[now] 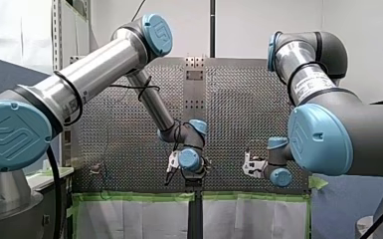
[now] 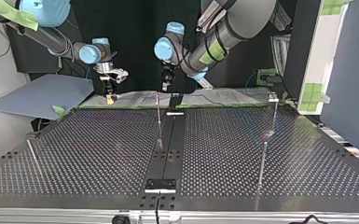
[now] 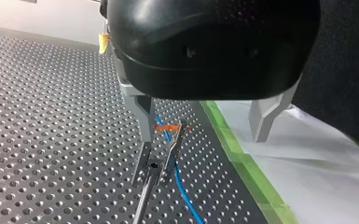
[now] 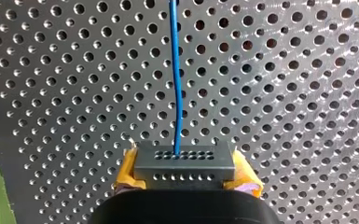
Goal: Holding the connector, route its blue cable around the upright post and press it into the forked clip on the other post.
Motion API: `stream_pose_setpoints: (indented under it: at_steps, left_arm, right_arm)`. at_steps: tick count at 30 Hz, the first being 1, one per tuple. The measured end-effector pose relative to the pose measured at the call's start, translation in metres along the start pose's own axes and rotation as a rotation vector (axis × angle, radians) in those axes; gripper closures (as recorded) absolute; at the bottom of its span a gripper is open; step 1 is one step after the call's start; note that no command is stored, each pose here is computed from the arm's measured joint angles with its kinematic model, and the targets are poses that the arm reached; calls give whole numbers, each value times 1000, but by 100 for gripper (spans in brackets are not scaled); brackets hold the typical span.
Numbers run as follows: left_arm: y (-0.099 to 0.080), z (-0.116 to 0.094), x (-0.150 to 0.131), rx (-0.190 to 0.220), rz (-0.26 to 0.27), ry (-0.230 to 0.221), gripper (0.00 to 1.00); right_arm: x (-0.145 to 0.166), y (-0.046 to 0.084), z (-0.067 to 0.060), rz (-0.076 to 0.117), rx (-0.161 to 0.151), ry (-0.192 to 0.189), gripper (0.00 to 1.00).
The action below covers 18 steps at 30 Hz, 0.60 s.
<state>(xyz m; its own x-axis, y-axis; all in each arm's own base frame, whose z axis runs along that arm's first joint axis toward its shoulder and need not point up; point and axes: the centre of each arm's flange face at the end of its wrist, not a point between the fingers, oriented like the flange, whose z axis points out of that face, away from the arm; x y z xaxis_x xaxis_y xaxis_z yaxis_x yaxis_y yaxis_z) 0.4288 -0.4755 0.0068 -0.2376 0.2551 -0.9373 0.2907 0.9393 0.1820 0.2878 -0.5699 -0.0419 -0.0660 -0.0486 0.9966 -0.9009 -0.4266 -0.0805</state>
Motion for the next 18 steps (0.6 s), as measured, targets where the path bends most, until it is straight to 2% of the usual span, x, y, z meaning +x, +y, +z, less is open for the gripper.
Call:
stream_pose_setpoints:
  at_steps: [9, 18]
  left_arm:
    - [-10, -6, -1, 25, 12, -5, 0]
    - [-22, -21, -21, 47, 8, -36, 0]
  right_arm:
    - [0, 1, 0, 0, -1, 1, 69]
    - [-1, 1, -1, 1, -2, -6, 69]
